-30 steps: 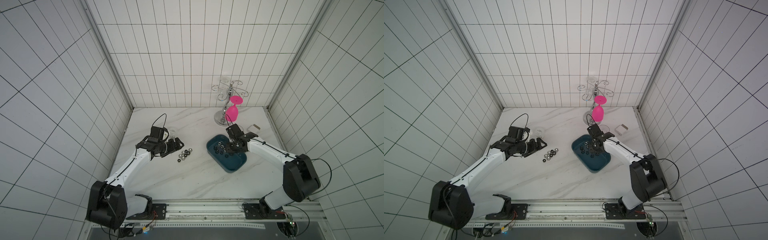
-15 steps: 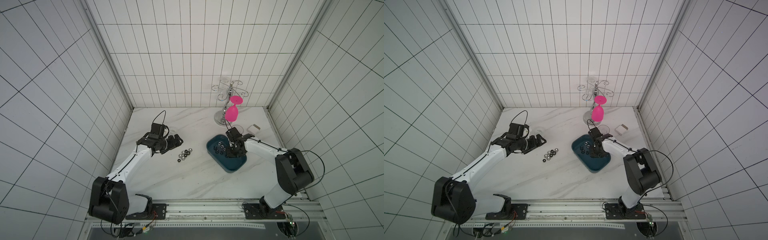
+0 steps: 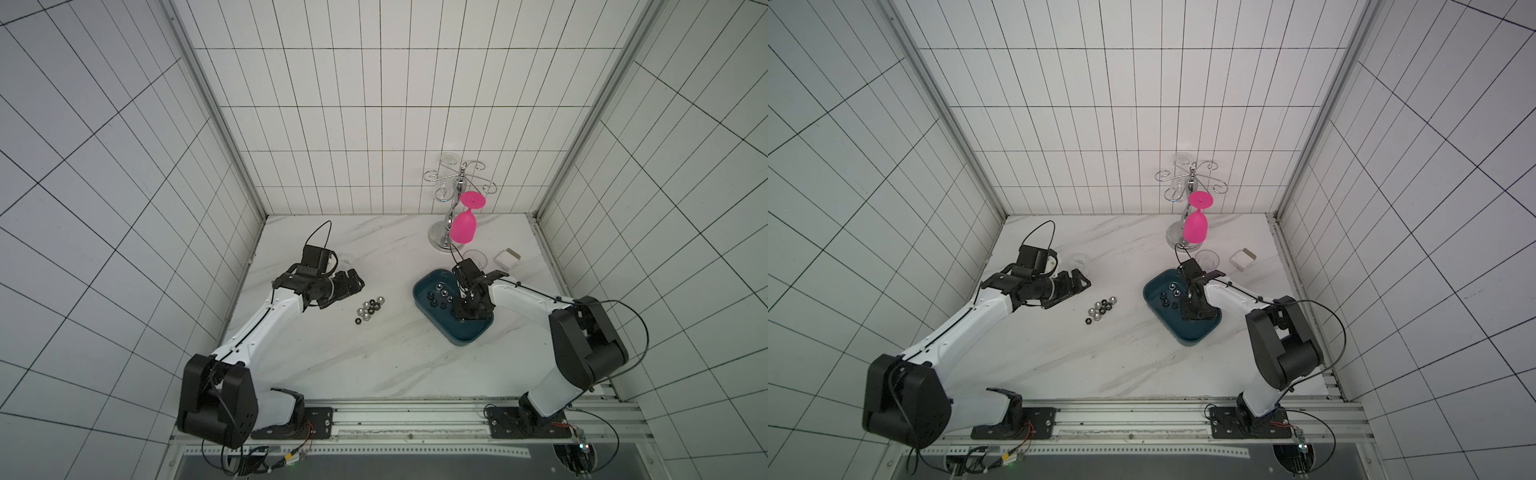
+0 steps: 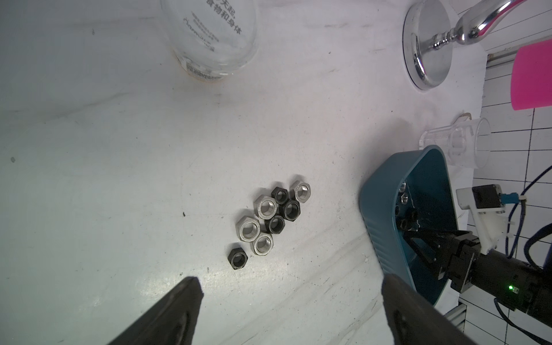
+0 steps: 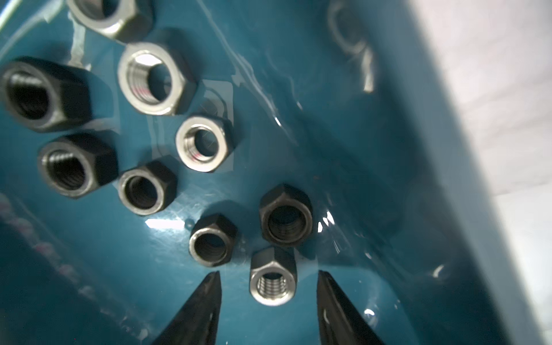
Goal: Put the nuts on the desktop into the storage box
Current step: Place the nut in the storage box, then pick up the nut from the center of the board.
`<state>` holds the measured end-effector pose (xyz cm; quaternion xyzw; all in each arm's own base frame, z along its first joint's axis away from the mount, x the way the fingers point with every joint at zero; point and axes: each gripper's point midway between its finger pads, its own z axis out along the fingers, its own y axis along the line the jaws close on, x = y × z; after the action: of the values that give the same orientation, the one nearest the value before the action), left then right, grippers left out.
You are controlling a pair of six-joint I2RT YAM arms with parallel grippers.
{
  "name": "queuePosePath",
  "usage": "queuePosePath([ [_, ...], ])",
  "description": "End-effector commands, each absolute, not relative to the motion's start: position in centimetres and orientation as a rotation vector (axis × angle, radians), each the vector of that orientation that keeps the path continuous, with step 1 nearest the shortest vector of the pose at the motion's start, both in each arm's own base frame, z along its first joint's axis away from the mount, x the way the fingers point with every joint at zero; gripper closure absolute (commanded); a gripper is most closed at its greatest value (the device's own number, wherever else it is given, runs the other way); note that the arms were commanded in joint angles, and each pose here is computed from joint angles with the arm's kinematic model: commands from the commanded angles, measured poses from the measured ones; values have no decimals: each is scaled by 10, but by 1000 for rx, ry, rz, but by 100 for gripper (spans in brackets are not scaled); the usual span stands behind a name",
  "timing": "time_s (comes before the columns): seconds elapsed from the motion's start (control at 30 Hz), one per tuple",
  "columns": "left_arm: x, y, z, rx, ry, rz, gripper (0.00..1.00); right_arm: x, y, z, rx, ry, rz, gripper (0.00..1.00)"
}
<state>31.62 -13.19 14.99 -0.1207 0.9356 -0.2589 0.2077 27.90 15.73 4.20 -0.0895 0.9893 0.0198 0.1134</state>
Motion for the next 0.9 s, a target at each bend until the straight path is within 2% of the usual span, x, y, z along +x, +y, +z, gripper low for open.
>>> queuePosePath([
  [0.0,319,-116,162,-368,2569,-660,2,294,181,96,-340,2742,135,45],
  [0.13,315,-95,155,-486,2559,-660,2,289,228,134,-541,2608,193,44],
  [0.27,310,-75,153,-558,2543,-645,2,273,287,146,-698,2545,325,44],
  [0.43,310,-63,152,-604,2532,-634,2,260,341,120,-841,2554,364,44],
  [0.57,312,-66,149,-608,2543,-664,2,266,369,94,-889,2602,342,44],
  [0.87,316,-66,151,-581,2547,-669,2,295,387,47,-988,2639,159,47],
])
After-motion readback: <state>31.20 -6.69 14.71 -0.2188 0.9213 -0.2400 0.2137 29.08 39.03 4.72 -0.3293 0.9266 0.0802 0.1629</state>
